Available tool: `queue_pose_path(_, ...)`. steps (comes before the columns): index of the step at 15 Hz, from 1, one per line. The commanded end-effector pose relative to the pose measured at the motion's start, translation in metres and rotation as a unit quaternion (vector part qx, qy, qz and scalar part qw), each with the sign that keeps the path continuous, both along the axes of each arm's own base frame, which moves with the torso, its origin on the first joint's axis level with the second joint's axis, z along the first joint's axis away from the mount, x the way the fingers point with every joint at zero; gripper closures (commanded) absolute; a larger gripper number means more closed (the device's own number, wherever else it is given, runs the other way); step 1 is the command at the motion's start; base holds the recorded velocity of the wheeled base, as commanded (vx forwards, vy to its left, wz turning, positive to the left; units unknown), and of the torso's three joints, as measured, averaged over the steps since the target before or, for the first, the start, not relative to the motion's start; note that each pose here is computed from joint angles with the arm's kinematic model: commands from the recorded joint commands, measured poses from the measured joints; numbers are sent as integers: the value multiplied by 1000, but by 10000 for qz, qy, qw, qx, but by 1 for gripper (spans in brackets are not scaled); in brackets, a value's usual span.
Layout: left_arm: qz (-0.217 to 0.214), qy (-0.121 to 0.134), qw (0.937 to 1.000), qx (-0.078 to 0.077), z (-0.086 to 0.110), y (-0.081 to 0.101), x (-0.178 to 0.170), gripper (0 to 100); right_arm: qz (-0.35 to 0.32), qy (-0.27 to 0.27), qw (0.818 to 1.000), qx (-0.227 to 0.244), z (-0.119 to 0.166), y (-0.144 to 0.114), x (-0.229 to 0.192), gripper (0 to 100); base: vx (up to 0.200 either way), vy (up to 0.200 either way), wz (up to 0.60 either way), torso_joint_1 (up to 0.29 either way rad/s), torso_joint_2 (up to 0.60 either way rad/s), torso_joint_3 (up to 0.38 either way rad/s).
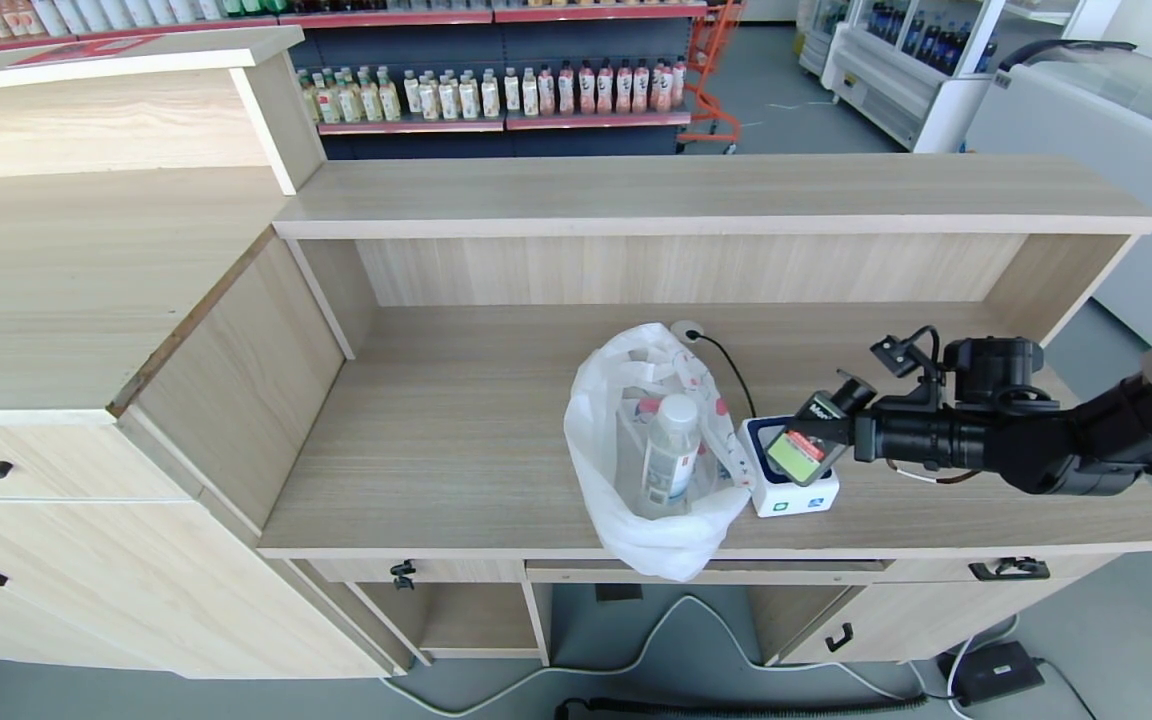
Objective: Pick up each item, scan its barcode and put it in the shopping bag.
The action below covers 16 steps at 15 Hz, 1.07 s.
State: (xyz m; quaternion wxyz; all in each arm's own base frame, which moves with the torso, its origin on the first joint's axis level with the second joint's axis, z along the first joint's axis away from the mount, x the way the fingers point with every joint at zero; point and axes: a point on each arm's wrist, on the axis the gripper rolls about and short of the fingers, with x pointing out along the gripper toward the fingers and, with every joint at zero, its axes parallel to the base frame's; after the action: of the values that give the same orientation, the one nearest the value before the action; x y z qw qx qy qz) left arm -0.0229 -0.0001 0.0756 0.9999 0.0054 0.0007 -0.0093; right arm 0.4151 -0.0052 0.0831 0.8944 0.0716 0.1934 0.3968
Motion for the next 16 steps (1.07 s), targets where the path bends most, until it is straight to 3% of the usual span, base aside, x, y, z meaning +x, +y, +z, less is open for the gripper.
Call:
queue_pose_path(1, 1, 0, 10000, -1, 0, 0, 0, 0, 8, -15, 10000, -2, -1, 0, 3, 100, 0, 0, 0, 0, 0, 0)
queue_pose_path(16, 1, 0, 10000, -1, 0, 0, 0, 0, 145, -132, 9998, -5, -1, 12, 14, 100, 0, 0, 0, 0, 0, 0)
